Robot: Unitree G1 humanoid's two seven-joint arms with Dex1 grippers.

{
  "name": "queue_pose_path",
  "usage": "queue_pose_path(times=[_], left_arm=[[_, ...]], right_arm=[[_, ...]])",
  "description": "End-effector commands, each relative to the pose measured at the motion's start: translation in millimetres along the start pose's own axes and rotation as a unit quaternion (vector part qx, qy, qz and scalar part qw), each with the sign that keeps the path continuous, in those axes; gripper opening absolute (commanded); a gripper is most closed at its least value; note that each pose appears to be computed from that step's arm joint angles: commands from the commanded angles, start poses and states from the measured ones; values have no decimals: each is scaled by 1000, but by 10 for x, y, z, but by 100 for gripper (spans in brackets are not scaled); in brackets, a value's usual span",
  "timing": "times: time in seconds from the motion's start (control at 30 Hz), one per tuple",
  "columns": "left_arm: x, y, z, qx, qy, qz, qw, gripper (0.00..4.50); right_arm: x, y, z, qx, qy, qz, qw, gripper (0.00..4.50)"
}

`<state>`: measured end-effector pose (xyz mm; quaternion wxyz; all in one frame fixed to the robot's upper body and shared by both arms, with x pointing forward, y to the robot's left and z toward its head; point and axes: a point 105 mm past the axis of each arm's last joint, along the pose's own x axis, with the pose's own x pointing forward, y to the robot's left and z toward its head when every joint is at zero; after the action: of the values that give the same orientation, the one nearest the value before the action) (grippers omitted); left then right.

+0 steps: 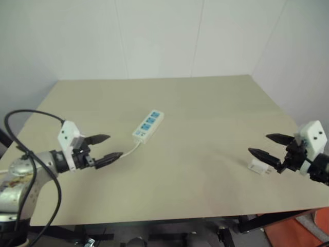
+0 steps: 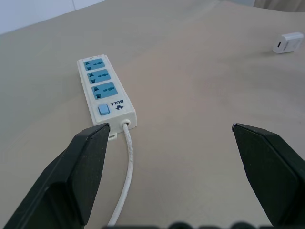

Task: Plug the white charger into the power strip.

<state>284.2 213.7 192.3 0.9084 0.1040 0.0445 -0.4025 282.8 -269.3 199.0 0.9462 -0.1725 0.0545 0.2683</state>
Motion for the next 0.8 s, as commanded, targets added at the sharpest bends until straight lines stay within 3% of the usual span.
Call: queue_pose_path(times=[0.03, 0.57, 0.7, 0.8], left_arm=[[14, -42, 115, 15, -17, -6, 1000, 449], [71, -8, 142, 19, -28, 4, 999, 449], [210, 276, 129, 33, -38, 118, 992, 449], [406, 382, 107, 36, -51, 149, 987, 449]], right_arm=[[-24, -30, 141, -18, -26, -4, 999, 446], [-28, -27, 146, -26, -20, 0, 999, 446], [8, -15, 187, -21, -32, -3, 999, 446], [66, 17, 222, -18, -42, 3, 999, 446]])
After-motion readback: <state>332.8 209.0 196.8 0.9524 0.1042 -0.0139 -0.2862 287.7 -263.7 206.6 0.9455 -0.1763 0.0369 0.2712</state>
